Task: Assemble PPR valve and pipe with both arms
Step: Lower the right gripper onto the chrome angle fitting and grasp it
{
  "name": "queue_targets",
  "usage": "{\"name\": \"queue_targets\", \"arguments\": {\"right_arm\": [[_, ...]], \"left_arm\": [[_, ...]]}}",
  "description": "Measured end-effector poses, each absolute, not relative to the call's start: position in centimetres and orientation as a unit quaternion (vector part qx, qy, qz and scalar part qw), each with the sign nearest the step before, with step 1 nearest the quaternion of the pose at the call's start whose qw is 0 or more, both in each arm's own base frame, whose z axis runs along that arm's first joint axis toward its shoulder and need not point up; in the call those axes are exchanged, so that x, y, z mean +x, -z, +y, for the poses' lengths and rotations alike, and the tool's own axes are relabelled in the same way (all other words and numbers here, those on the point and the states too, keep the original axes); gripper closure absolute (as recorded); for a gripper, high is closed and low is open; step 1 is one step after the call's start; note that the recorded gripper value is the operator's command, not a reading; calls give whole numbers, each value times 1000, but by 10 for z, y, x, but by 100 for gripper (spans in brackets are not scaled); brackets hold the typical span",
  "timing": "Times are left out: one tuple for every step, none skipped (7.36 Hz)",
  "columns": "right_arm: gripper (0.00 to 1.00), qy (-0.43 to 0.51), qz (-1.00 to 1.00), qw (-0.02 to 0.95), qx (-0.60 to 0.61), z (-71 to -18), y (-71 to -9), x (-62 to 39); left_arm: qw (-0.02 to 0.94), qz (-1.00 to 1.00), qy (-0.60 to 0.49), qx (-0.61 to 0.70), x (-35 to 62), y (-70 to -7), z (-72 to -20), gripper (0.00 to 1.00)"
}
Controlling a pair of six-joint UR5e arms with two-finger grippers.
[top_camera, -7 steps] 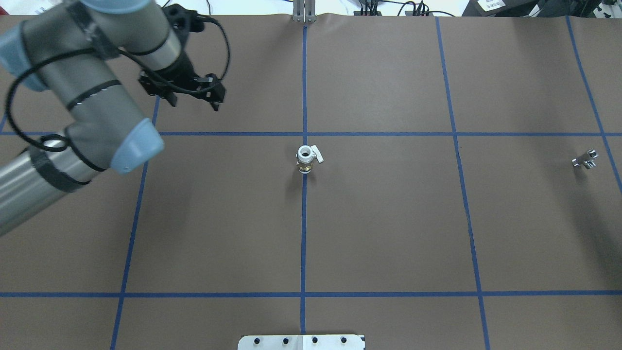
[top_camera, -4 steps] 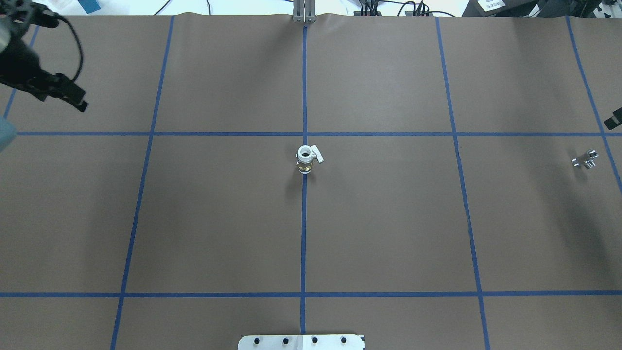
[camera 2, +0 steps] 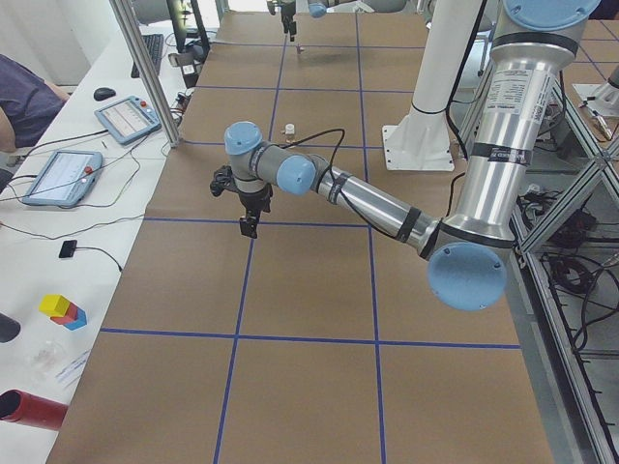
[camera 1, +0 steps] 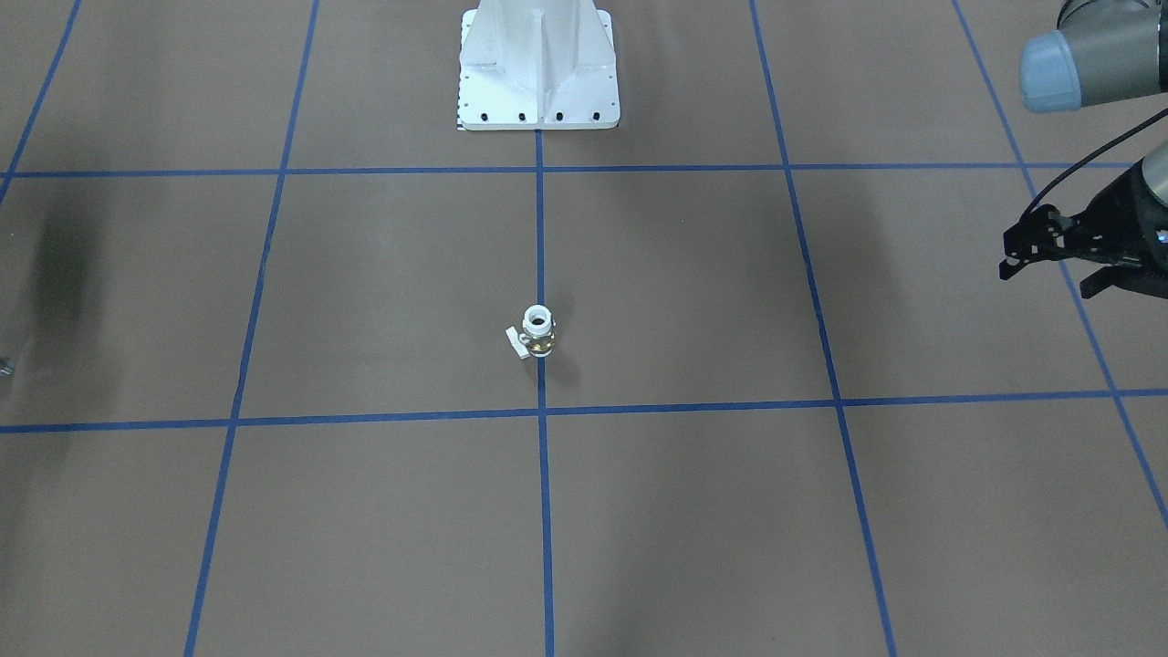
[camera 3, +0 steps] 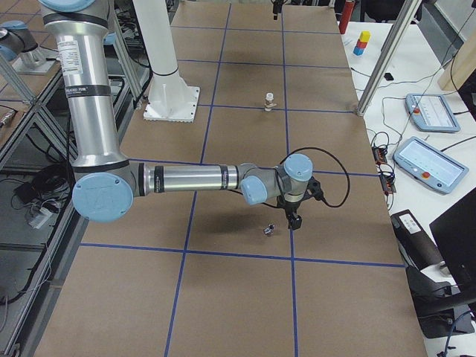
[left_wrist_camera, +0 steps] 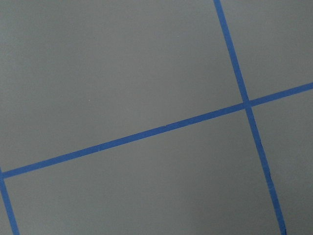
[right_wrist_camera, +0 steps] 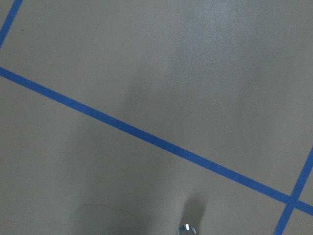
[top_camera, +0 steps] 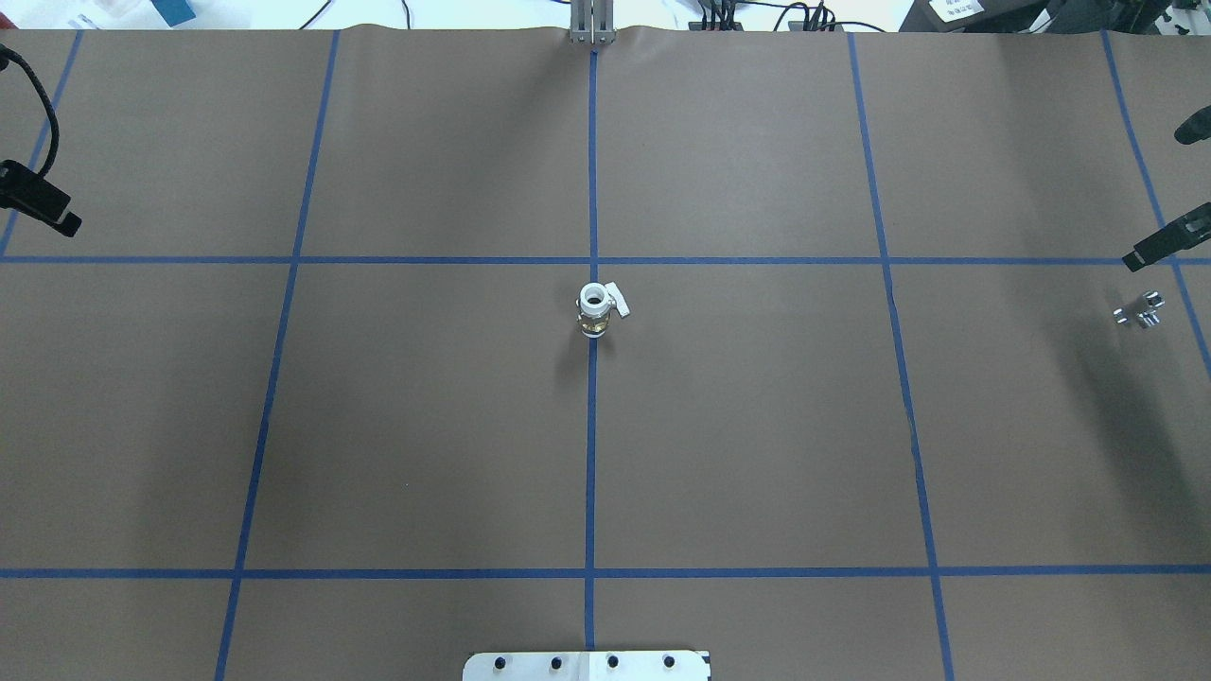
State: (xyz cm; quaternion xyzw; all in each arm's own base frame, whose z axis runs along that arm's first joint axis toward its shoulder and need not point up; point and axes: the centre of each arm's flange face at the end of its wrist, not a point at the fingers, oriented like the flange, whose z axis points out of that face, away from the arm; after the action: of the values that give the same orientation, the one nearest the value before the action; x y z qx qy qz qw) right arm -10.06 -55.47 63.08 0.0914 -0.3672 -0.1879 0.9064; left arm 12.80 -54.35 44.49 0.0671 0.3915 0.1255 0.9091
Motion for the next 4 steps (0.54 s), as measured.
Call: {"name": "queue_targets", "arguments": {"right_arm": [[1, 191, -366, 907, 84, -553, -643, -107], [1, 199, -365, 906, 76, -550, -650, -118], [2, 207, -365, 905, 69, -547, -654, -129], [4, 211, -365, 905, 63, -544, -657, -137]], "left_arm": [[909, 392, -126, 68, 128, -444, -543, 0], [909, 392, -126, 69, 128, -443, -543, 0], [909, 392, -126, 69, 128, -442, -544, 0], [908, 392, -127, 70, 129, -441, -544, 0]]}}
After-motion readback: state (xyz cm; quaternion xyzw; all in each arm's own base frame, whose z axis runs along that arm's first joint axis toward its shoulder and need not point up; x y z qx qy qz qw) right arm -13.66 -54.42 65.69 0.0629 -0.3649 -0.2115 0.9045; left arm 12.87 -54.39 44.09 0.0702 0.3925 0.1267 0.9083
